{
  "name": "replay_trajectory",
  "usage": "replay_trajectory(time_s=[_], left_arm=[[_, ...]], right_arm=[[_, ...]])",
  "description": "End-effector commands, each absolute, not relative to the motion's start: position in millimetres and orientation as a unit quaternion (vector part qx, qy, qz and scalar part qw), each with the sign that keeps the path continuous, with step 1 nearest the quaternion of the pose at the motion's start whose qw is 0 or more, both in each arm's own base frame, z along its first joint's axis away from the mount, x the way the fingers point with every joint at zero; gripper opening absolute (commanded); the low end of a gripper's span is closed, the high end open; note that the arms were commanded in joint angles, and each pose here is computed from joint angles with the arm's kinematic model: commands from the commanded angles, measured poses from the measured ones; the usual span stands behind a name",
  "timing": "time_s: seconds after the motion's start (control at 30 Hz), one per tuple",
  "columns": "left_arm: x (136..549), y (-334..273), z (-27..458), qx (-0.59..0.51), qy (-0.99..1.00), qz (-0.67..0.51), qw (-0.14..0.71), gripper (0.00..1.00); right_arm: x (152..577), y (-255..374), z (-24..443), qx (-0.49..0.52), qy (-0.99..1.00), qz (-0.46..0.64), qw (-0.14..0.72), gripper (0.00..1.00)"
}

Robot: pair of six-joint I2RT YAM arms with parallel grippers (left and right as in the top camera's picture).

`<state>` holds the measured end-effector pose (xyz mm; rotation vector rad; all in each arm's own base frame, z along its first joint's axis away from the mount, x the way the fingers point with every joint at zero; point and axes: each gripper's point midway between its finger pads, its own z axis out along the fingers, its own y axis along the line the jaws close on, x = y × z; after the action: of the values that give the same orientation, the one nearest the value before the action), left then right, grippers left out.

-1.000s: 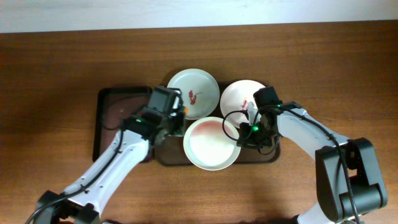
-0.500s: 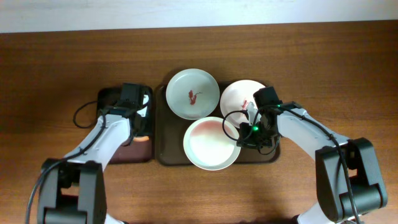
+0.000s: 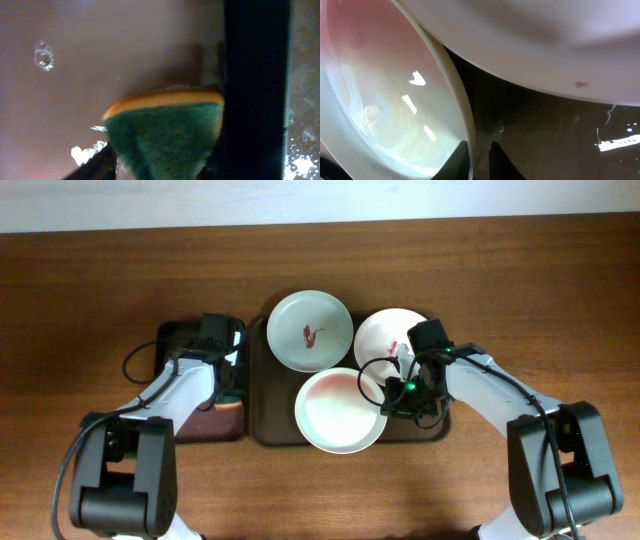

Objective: Clean dirty plates on tray and stack at the side
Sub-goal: 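Return the sponge with the left gripper to the black tray, then lift the cleaned plate with the right gripper and place it right of the tray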

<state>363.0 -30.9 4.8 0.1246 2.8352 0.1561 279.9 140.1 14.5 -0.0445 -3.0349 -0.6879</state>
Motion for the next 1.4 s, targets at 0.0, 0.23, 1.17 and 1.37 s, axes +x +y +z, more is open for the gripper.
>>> replay_trajectory(time_s=[0.0,0.23,1.17,1.37], left_arm=[[367.2,-32.4,-4.7,0.047,0.987,0.050,0.146,0.30],[382.1,-32.1,13.5,0.044,0.981,0.054,0.179,0.43],[382.4,-49.8,11.2,0.053,0.986,0.006,0.160,0.62],[381.8,-49.8,10.7,0.053,0.986,0.005,0.158,0.21]], right_arm=[[281.8,141.0,15.9,-0.010,-0.975,-0.220,0.013,0.16],[281.8,141.0,15.9,-0.010,-0.975,-0.220,0.013,0.16],[280.4,140.7,15.8,-0.011,-0.975,-0.220,0.016,0.15],[280.2,140.6,15.8,-0.011,-0.975,-0.220,0.016,0.14]])
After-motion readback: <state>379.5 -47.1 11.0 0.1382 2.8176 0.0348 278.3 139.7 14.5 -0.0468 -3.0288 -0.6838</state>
